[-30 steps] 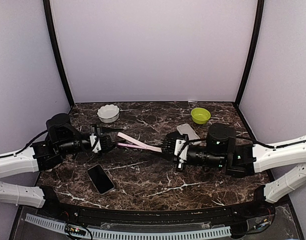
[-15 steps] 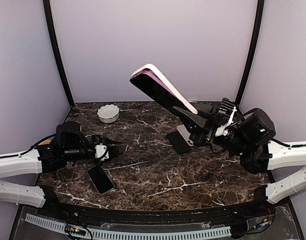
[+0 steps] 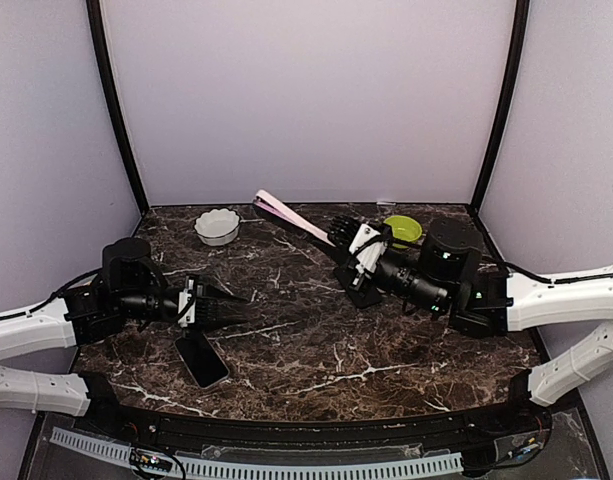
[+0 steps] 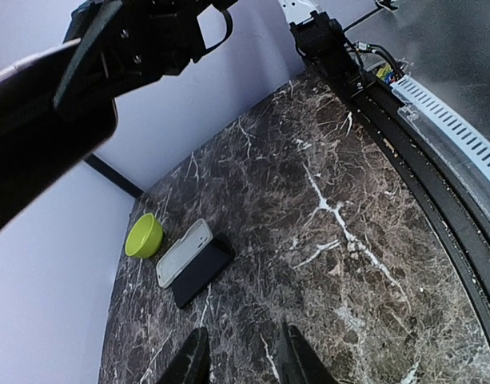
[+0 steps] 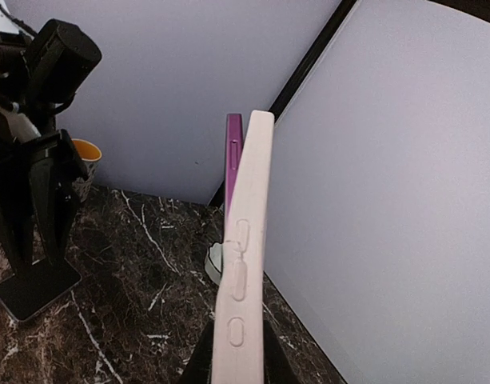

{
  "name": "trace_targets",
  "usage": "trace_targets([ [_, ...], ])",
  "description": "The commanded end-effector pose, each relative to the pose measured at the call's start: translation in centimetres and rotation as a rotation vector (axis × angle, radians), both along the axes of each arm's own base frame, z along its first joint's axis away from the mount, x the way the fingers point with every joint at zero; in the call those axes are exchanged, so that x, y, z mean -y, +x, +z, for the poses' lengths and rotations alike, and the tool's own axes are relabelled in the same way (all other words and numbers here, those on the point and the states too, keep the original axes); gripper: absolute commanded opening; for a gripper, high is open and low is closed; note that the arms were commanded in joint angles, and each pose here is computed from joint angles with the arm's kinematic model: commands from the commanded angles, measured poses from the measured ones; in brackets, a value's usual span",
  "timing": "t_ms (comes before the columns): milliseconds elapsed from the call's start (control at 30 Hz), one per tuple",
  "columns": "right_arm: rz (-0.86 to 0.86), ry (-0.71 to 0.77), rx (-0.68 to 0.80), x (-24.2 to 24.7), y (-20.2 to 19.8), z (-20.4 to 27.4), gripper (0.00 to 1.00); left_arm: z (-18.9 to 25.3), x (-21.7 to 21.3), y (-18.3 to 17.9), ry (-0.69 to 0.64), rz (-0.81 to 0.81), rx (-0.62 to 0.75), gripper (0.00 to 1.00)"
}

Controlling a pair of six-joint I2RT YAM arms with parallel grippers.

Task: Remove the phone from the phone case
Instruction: Pass from the right arm to the left

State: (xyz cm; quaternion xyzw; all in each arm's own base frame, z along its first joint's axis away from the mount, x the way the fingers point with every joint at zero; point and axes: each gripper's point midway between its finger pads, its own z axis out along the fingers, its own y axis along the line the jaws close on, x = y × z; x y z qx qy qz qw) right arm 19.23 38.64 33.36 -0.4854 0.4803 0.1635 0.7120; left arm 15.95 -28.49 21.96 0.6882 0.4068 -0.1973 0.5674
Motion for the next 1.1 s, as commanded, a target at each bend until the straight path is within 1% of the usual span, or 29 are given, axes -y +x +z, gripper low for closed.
trace_targets([
  [0,0.117,-0.024,0.024,-1.3,-1.6,2.1,0.0,1.4,0.2,-1.6,-0.031,-0.084,-0.046,0.32],
  [167,0.206,-0.136,0.009,-2.4,-2.7,0.5,0.0,2.6,0.1,-1.9,-0.065,-0.089,-0.032,0.35],
  [333,0.176,-0.198,-0.027,-2.7,-1.9,-1.3,0.0,4.4,-0.5,-1.8,-0.114,-0.057,0.017,0.41],
  [533,0.119,-0.261,-0.057,-2.5,-0.9,-3.1,0.0,5.2,-1.0,-0.8,-0.139,-0.005,0.046,0.49],
  [600,0.127,-0.275,-0.067,-2.5,-1.0,-3.5,0.0,5.2,-1.0,-0.4,-0.14,0.009,0.051,0.48],
  [667,0.15,-0.274,-0.071,-2.4,-1.5,-3.7,0.0,5.1,-1.0,0.0,-0.14,0.022,0.059,0.43],
  [800,0.204,-0.261,-0.078,-2.6,-2.4,-3.4,0.0,4.6,-0.8,0.3,-0.132,0.021,0.046,0.4],
  [1067,0.286,-0.254,-0.064,-2.9,-3.8,-2.9,0.0,3.6,-0.6,0.5,-0.108,0.018,0.027,0.38],
])
